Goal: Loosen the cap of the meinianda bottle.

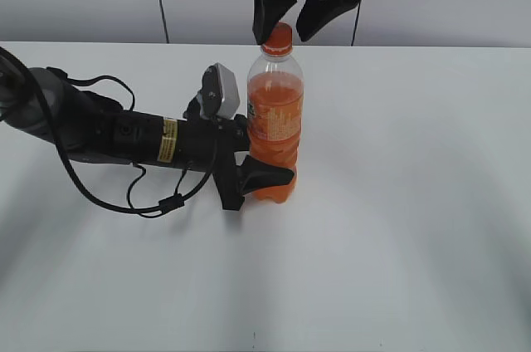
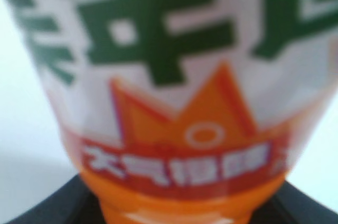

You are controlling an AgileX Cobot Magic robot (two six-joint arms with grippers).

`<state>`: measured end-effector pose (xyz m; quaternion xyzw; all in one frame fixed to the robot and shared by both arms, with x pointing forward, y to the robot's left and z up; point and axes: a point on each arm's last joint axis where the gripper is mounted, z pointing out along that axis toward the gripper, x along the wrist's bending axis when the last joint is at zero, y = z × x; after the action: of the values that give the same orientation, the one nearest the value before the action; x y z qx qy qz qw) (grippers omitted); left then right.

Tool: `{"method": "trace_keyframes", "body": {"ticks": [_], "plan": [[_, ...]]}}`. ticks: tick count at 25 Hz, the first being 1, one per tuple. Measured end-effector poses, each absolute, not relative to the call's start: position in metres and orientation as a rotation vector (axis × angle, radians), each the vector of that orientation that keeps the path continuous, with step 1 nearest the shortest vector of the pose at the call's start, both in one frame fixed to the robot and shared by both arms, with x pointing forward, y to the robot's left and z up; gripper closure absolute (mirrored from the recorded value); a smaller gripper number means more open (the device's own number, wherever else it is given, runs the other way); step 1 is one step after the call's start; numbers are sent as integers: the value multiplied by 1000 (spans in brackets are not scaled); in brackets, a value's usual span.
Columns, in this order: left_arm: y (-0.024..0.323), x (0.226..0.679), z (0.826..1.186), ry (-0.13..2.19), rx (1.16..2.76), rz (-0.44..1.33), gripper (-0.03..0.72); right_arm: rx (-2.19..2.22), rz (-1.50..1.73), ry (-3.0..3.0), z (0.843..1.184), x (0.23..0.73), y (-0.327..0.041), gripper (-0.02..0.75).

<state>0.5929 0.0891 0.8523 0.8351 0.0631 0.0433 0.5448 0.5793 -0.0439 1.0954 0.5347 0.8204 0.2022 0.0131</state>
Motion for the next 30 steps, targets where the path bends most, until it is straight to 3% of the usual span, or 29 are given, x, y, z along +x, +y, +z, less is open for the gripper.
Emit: {"method": "trace_keyframes", "body": {"ticks": [5, 13, 30], "plan": [[89, 593, 852, 151, 1980, 103, 286, 1670, 633, 2558, 1094, 580, -43, 454], [89, 593, 852, 153, 1981, 103, 286, 1536, 631, 2619, 1094, 580, -43, 461], [89, 593, 852, 152, 1981, 103, 286, -234, 462, 2830, 1095, 579, -42, 466]]}}
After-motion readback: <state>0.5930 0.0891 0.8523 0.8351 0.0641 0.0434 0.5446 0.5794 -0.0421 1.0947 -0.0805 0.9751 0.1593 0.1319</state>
